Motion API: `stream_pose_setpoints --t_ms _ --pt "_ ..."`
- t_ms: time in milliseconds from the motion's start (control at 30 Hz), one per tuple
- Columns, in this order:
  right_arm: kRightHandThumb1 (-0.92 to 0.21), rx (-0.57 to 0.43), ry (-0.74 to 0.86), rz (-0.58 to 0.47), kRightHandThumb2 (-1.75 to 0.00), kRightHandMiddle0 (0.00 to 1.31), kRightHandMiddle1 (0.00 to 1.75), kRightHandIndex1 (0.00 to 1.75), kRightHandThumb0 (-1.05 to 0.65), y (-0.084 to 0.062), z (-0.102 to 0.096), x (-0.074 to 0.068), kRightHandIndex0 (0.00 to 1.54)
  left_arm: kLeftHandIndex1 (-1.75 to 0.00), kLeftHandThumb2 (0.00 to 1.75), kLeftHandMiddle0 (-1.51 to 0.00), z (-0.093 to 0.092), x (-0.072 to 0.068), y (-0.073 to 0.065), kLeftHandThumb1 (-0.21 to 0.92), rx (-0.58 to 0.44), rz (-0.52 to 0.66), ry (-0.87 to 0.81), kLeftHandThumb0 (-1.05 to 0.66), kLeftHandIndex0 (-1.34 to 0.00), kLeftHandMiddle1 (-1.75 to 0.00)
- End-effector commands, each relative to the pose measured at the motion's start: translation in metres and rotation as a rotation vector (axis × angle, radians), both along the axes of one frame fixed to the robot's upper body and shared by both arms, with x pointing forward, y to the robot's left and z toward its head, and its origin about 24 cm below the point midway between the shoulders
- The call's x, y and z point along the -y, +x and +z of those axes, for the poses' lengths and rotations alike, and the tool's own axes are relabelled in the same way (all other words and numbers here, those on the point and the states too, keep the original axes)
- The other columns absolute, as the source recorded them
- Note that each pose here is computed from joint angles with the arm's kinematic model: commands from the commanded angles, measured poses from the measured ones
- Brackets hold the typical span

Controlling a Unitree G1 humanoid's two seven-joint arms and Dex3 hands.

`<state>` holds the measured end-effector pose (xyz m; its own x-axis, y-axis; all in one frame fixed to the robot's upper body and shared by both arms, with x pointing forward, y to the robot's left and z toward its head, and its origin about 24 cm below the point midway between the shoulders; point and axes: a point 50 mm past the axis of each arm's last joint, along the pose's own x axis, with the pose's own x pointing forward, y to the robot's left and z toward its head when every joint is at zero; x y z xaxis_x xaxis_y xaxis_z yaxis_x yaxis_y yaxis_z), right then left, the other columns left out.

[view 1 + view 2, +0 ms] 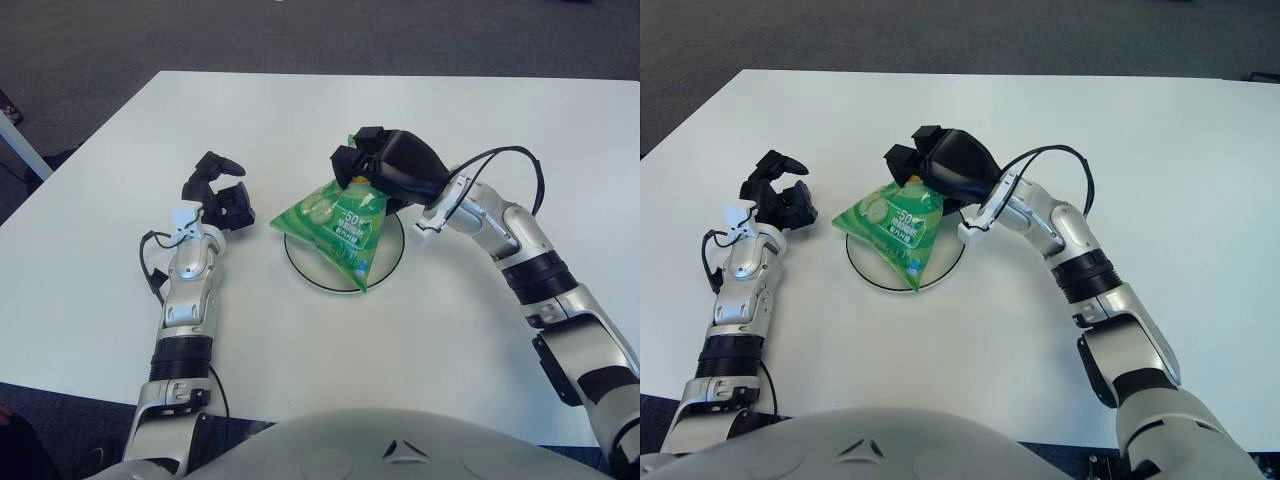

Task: Put the snack into the plate.

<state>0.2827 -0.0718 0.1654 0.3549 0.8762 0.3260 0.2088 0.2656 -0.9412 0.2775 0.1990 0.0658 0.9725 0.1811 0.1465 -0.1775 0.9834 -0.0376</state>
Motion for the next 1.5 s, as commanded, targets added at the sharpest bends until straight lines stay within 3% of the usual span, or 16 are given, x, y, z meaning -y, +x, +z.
stream_pose_setpoints --t_ms 0,167,333,433,500,633,733,867,1133,1467 --pt "-0.09 -0.036 -0.017 0.014 -1.57 0.58 1.70 1.74 0.00 -0.004 0.000 0.000 0.77 -1.75 1.38 -1.37 -0.046 0.010 -0.022 0.26 -0.171 0.009 -0.067 -0.50 -0.66 -1.75" --pt "-0.22 -0.154 -0.021 0.037 -1.37 0.57 1.54 1.75 0.00 -0.007 -0.002 0.002 0.69 -1.75 1.37 -1.36 -0.047 0.010 -0.022 0.28 -0.173 0.004 -0.071 -0.50 -0.65 -1.75" --pt "-0.47 -0.192 -0.078 0.072 -1.05 0.50 1.45 1.75 0.00 -0.015 0.000 0.000 0.48 -1.75 1.35 -1.36 -0.046 0.011 -0.022 0.30 -0.169 0.006 -0.068 -0.49 -0.63 -1.75" --pt "-0.60 -0.200 -0.102 0.088 -0.91 0.40 1.55 1.75 0.00 -0.016 0.001 0.001 0.33 -1.75 1.34 -1.36 -0.046 0.011 -0.021 0.30 -0.169 0.008 -0.068 -0.49 -0.63 -1.75" --pt "-0.75 -0.163 -0.170 0.128 -0.73 0.31 1.64 1.55 -0.17 -0.015 0.002 0.002 0.17 -1.75 1.34 -1.35 -0.046 0.013 -0.021 0.30 -0.166 0.014 -0.064 -0.49 -0.63 -1.75" --pt "-0.54 -0.115 -0.262 0.178 -1.02 0.06 1.27 0.95 -0.31 -0.014 0.001 0.005 0.04 -1.75 1.35 -1.35 -0.046 0.016 -0.020 0.29 -0.168 0.021 -0.054 -0.49 -0.64 -1.75" --pt "-0.56 -0.113 -0.315 0.205 -1.01 0.02 1.03 0.63 -0.39 -0.013 0.001 0.008 0.01 -1.75 1.36 -1.35 -0.046 0.018 -0.019 0.28 -0.175 0.025 -0.043 -0.50 -0.64 -1.75" --pt "-0.63 -0.109 -0.346 0.232 -0.92 0.00 0.79 0.33 -0.49 -0.010 0.001 0.010 0.00 -1.75 1.37 -1.34 -0.045 0.020 -0.019 0.28 -0.176 0.026 -0.033 -0.50 -0.65 -1.75" --pt "-0.67 -0.078 -0.374 0.257 -0.83 0.00 0.47 0.03 -0.58 -0.006 0.003 0.012 0.00 -1.75 1.37 -1.34 -0.047 0.024 -0.018 0.28 -0.183 0.011 -0.021 -0.50 -0.65 -1.75" --pt "-0.74 -0.056 -0.388 0.308 -0.63 0.00 0.21 0.00 -0.76 0.000 0.006 0.016 0.00 -1.75 1.36 -1.31 -0.047 0.026 -0.018 0.29 -0.175 -0.001 -0.017 -0.49 -0.64 -1.75"
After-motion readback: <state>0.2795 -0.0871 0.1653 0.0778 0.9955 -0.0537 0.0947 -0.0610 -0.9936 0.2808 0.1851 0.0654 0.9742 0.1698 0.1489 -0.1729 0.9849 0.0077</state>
